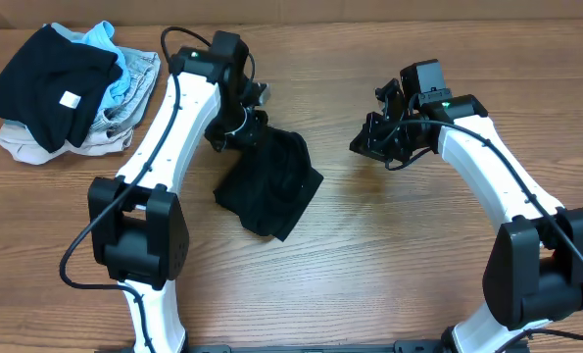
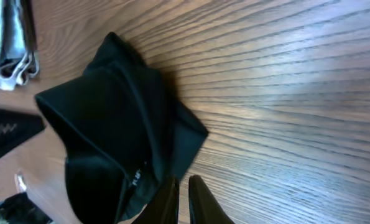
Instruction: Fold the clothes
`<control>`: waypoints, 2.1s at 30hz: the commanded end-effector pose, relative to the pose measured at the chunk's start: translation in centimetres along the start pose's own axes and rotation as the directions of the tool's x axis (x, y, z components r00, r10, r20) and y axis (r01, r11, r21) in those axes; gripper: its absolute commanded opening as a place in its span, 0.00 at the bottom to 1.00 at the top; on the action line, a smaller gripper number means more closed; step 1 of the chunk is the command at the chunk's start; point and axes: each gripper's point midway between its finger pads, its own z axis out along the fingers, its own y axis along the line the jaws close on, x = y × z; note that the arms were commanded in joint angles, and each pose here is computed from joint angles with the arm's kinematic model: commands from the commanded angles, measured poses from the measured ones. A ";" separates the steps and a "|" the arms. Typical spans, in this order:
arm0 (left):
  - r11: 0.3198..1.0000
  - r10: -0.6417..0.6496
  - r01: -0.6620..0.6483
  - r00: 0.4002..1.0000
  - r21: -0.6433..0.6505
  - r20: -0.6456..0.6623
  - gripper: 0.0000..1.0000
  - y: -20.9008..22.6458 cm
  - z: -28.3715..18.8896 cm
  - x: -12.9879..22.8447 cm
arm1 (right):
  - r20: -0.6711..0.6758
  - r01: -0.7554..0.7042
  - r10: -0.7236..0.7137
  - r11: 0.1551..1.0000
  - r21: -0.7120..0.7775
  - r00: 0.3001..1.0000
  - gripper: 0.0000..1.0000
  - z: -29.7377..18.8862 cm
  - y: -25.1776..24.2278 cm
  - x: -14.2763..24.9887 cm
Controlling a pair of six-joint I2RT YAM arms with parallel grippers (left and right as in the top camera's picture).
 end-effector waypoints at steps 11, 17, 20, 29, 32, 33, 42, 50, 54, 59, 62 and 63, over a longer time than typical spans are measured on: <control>0.921 0.212 -0.127 0.957 0.368 -0.200 0.04 -13.1 5.7 8.3 | 0.157 -0.102 0.091 0.993 0.058 0.983 0.15 -4.2 -3.9 -4.0; 0.985 0.156 -0.128 0.944 0.114 -0.290 0.04 -8.5 3.2 8.6 | 0.078 0.002 0.004 0.997 -0.080 0.997 0.15 -3.7 -0.7 -2.5; 0.995 0.093 -0.077 0.960 0.070 -0.263 0.04 -6.2 0.2 7.1 | 0.029 0.038 -0.035 0.989 -0.143 0.999 0.15 -2.9 1.7 -1.1; 0.987 -0.144 0.156 0.956 0.028 -0.256 0.07 2.2 -1.0 7.0 | -0.124 0.050 -0.056 0.997 -0.053 0.991 0.15 3.2 5.7 4.7; 0.971 -0.151 0.200 0.937 0.129 -0.315 0.05 2.0 0.4 8.9 | -0.184 -0.031 0.027 0.999 -0.015 0.983 0.15 5.9 5.6 6.8; 0.964 -0.151 0.213 0.930 0.159 -0.335 0.04 1.8 0.9 9.6 | -0.202 -0.059 0.058 0.998 0.000 0.978 0.16 6.8 5.3 7.3; 0.950 -0.261 0.303 0.902 0.074 -0.344 0.04 4.2 6.7 12.6 | -0.367 -0.217 0.226 0.974 0.066 0.902 0.15 11.6 3.1 10.7; 0.962 -0.274 0.273 0.960 -0.022 -0.065 0.04 7.6 8.2 6.4 | -0.328 -0.100 0.087 0.995 -0.022 0.941 0.14 10.6 5.3 10.0; 0.970 -0.242 0.242 0.968 0.000 0.072 0.05 7.6 6.6 2.0 | -0.217 -0.020 0.011 0.999 -0.040 0.976 0.15 9.6 6.9 8.3; 0.967 -0.249 0.246 0.968 0.064 0.038 0.68 5.8 3.6 1.1 | -0.144 0.000 -0.005 0.999 -0.033 0.990 0.18 9.9 6.8 6.6; 0.964 -0.258 0.260 0.966 0.052 -0.032 0.93 5.5 3.2 2.7 | -0.122 0.001 -0.002 1.000 -0.008 0.992 0.18 10.4 6.2 6.1; 0.963 -0.265 0.267 0.963 0.044 -0.056 0.96 5.6 3.1 3.3 | -0.123 -0.009 0.009 1.000 0.000 0.992 0.18 10.5 6.0 6.1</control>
